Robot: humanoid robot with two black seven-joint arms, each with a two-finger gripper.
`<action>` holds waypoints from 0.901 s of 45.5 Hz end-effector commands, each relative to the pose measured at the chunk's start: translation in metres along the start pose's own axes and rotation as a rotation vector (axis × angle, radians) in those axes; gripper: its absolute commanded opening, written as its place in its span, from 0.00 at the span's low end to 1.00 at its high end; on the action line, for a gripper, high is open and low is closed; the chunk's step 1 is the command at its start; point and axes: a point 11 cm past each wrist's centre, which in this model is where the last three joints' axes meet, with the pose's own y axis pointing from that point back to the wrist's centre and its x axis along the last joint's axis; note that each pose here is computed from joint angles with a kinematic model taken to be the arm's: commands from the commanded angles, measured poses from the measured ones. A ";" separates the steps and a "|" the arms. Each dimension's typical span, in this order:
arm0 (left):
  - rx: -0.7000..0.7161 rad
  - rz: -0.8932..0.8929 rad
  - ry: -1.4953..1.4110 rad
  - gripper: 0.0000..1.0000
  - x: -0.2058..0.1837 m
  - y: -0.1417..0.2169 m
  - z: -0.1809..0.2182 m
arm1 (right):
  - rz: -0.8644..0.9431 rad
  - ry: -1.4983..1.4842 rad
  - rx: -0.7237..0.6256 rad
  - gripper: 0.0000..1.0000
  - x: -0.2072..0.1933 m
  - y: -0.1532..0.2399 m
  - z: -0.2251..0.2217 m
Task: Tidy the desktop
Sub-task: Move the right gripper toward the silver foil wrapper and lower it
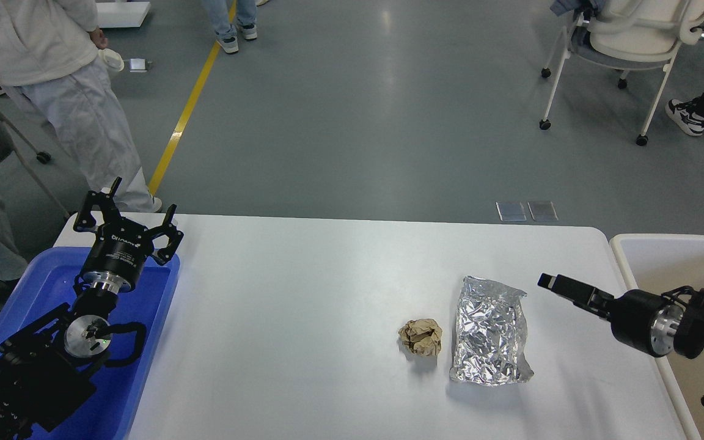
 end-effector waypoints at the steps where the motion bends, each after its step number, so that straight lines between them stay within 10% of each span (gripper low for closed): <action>1: 0.000 0.000 0.000 1.00 0.000 0.000 0.000 | -0.154 0.192 -0.037 0.99 -0.020 0.003 0.005; 41: 0.000 -0.005 0.001 1.00 -0.001 -0.001 0.000 | -0.394 0.346 -0.081 1.00 -0.083 -0.059 -0.027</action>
